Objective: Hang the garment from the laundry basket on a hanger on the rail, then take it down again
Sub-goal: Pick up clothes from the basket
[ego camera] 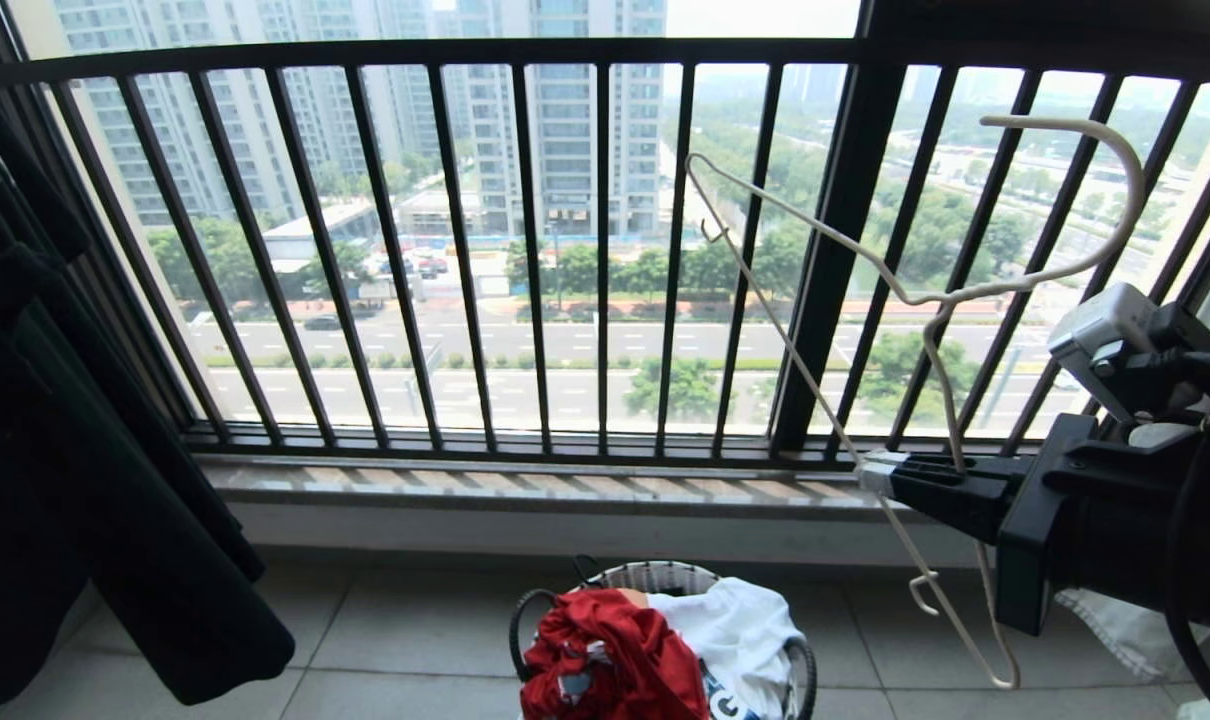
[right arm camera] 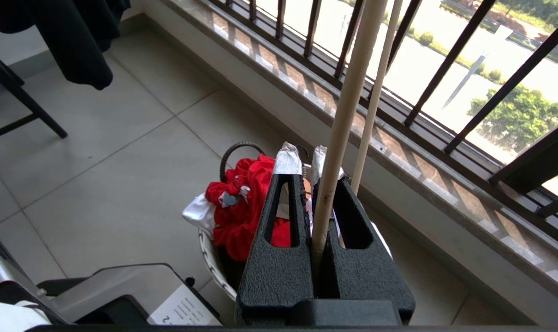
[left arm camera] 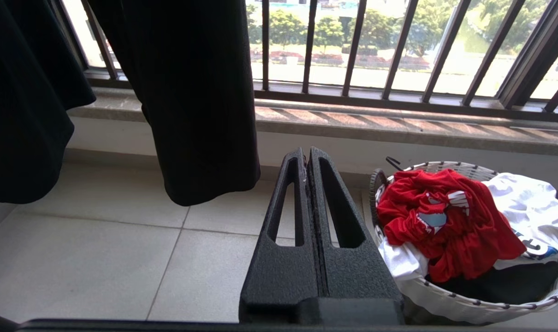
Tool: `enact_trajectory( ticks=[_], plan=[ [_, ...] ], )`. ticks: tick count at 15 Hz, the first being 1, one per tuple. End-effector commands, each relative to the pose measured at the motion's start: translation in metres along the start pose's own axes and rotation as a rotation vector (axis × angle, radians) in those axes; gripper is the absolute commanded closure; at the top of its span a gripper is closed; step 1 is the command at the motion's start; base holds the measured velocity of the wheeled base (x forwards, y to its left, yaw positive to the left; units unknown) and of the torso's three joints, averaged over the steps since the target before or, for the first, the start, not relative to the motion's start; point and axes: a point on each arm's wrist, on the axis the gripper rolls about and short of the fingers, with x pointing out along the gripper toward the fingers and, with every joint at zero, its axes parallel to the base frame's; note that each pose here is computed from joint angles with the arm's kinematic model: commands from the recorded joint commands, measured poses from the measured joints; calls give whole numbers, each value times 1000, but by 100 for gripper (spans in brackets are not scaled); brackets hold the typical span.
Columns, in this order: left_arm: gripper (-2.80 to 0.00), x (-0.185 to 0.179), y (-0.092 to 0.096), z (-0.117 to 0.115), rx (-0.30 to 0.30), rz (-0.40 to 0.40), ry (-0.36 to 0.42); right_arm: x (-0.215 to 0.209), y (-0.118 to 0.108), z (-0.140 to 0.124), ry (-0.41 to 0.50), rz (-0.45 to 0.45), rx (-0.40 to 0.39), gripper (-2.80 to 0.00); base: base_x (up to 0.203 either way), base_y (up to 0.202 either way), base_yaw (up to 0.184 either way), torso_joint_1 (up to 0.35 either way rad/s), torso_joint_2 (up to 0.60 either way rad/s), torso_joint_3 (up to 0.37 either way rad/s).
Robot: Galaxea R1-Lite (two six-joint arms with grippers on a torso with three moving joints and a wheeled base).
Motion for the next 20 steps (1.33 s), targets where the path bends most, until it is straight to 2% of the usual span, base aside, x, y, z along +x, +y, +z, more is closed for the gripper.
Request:
enact_trajectory(
  ticks=[1, 12, 17, 20],
  plan=[
    [0, 0, 0, 0, -1, 1, 2, -2, -4, 2, -12, -21, 4, 0, 0, 0, 0, -37, 168, 110],
    [0, 0, 0, 0, -1, 1, 1, -2, -9, 4, -16, -45, 11, 0, 0, 0, 0, -4, 17, 13],
    [0, 0, 0, 0, 1, 1, 0, -3, -20, -1, 2, -103, 21, 0, 0, 0, 0, 0, 0, 0],
    [0, 0, 1, 0, -34, 34, -3, -4, -25, -5, 19, -131, -12, 0, 0, 0, 0, -1, 4, -25]
  ],
)
